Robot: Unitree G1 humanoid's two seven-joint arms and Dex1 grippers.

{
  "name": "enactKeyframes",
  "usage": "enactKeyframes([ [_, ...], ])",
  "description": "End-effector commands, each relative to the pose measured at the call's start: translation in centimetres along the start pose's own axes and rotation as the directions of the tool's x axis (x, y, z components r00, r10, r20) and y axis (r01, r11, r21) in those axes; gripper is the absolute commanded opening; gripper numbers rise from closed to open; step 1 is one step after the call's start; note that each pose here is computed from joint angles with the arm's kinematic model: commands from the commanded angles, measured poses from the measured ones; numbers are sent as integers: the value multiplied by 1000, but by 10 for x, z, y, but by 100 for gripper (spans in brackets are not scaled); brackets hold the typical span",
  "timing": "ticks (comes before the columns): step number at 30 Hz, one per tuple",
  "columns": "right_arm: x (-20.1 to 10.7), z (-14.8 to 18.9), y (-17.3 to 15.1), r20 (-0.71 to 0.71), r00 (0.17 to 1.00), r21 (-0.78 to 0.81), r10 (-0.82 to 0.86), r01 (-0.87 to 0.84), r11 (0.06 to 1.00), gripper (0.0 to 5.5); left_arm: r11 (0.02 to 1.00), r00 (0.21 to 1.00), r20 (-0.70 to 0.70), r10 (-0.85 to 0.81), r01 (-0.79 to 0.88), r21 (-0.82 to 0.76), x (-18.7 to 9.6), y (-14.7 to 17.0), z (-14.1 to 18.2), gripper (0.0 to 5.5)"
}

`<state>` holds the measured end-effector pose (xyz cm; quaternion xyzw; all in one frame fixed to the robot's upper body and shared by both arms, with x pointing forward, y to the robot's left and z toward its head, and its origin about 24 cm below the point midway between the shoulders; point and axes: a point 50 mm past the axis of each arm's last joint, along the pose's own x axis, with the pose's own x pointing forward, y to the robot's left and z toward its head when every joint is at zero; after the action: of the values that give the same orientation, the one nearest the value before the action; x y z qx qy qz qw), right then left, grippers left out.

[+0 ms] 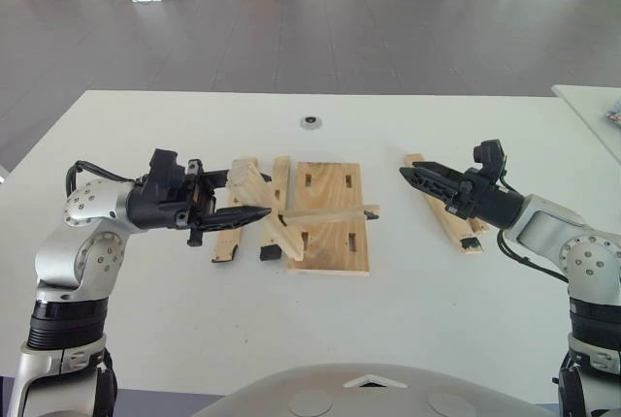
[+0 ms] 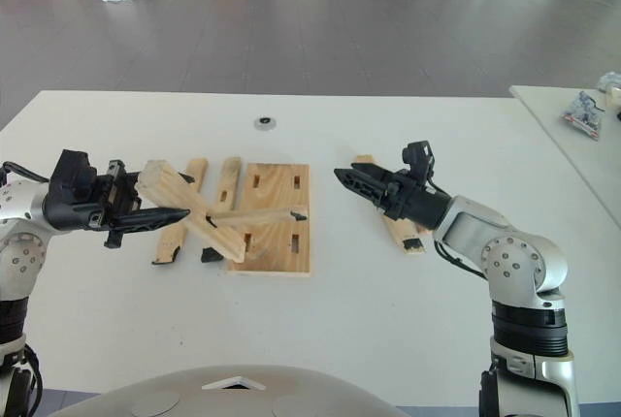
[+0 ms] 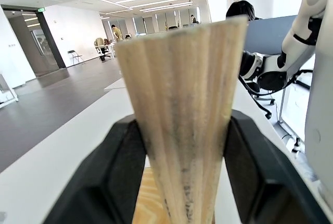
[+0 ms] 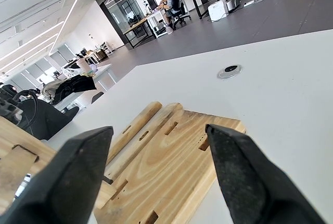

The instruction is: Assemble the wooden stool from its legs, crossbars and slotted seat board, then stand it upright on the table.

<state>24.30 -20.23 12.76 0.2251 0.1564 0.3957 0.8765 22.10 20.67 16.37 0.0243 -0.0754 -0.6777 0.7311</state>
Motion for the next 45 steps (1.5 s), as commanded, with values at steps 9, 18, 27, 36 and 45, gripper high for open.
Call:
enactKeyframes([
  [9,3,5,0,20,1000,-21,3,-2,1000,333,998,998,-41,-43,45,34,9,12,-6,206],
  [18,5,3,1,23,1000,-20,2,-1,1000,333,998,994,-93,-64,64,-1,1,18,-12,206],
  [27,9,1,1,31,999,-13,-13,14,1000,333,983,974,-179,-138,113,-142,23,3,-47,206],
  [36,9,8,-2,62,997,-11,-48,49,999,333,965,951,-294,-99,19,-262,7,-7,-69,264],
  [45,8,6,-3,75,995,-6,-64,65,998,333,960,790,-572,221,-279,-13,-24,14,-85,419],
])
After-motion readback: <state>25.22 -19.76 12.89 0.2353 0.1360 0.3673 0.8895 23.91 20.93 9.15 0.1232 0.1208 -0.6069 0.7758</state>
